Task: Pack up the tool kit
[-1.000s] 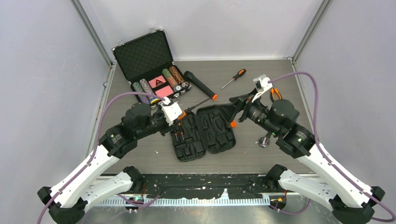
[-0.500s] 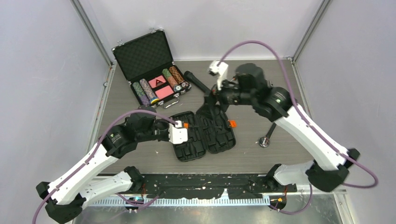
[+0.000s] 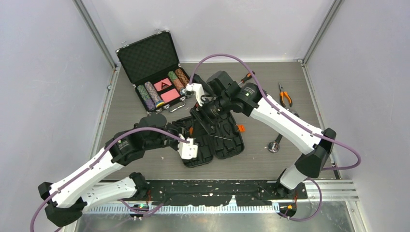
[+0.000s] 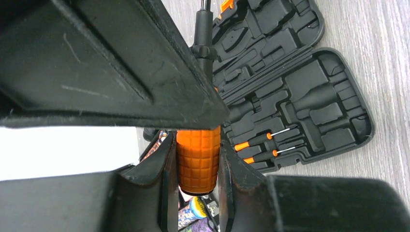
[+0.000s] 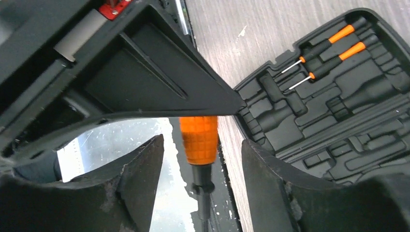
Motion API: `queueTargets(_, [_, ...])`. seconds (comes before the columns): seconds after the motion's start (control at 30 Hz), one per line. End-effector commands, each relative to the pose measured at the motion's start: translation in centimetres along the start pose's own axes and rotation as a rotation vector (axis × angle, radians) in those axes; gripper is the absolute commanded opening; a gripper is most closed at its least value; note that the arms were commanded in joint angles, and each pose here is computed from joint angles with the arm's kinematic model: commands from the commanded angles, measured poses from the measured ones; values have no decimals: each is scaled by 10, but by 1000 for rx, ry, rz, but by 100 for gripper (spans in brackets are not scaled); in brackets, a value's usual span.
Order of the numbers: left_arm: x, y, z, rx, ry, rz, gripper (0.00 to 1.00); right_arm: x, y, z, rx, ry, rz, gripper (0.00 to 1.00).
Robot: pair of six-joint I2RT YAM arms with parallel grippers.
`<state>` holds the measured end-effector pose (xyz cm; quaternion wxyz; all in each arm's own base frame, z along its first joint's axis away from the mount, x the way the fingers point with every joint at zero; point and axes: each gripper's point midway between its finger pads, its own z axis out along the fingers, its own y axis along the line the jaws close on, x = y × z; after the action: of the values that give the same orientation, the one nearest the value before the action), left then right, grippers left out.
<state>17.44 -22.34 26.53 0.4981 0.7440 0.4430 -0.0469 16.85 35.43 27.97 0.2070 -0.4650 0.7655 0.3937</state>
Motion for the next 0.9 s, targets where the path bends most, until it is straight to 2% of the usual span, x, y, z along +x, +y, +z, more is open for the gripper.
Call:
queueTargets(0.0, [-3, 16, 5, -67, -4, 64, 0, -11, 22, -2, -99, -11, -41, 63])
queueTargets(0.1, [-2, 17, 6, -80, -1, 76, 0, -10, 23, 2, -120, -1, -41, 59])
queueTargets(0.17, [-2, 17, 8, -82, -5, 80, 0, -8, 22, 6, -122, 9, -40, 52])
queueTargets(0.23, [-1, 17, 9, -86, -2, 82, 0, -7, 20, 8, -122, 19, -38, 42])
queueTargets(0.3, [1, 17, 10, -90, 3, 85, 0, -6, 18, 11, -122, 31, -36, 26])
queueTargets(0.43, [5, 17, 10, -115, 9, 92, 0, 0, 11, 18, -114, 60, -29, 8])
queueTargets(0.6, [12, 16, 12, -152, 24, 98, 1, 3, 2, 24, -88, 79, -25, 5])
queueTargets(0.67, [14, 18, 12, -173, 32, 97, 5, 3, -1, 27, -81, 79, -25, 6])
queueTargets(0.8, [21, 22, 13, -212, 58, 80, 57, 2, -14, 31, -42, 76, -6, 5])
queueTargets(0.83, [27, 25, 11, -241, 86, 76, 69, 3, -18, 33, -30, 73, 3, 5])
queueTargets(0.87, [31, 25, 12, -253, 101, 72, 76, 3, -23, 34, -19, 70, 13, 6])
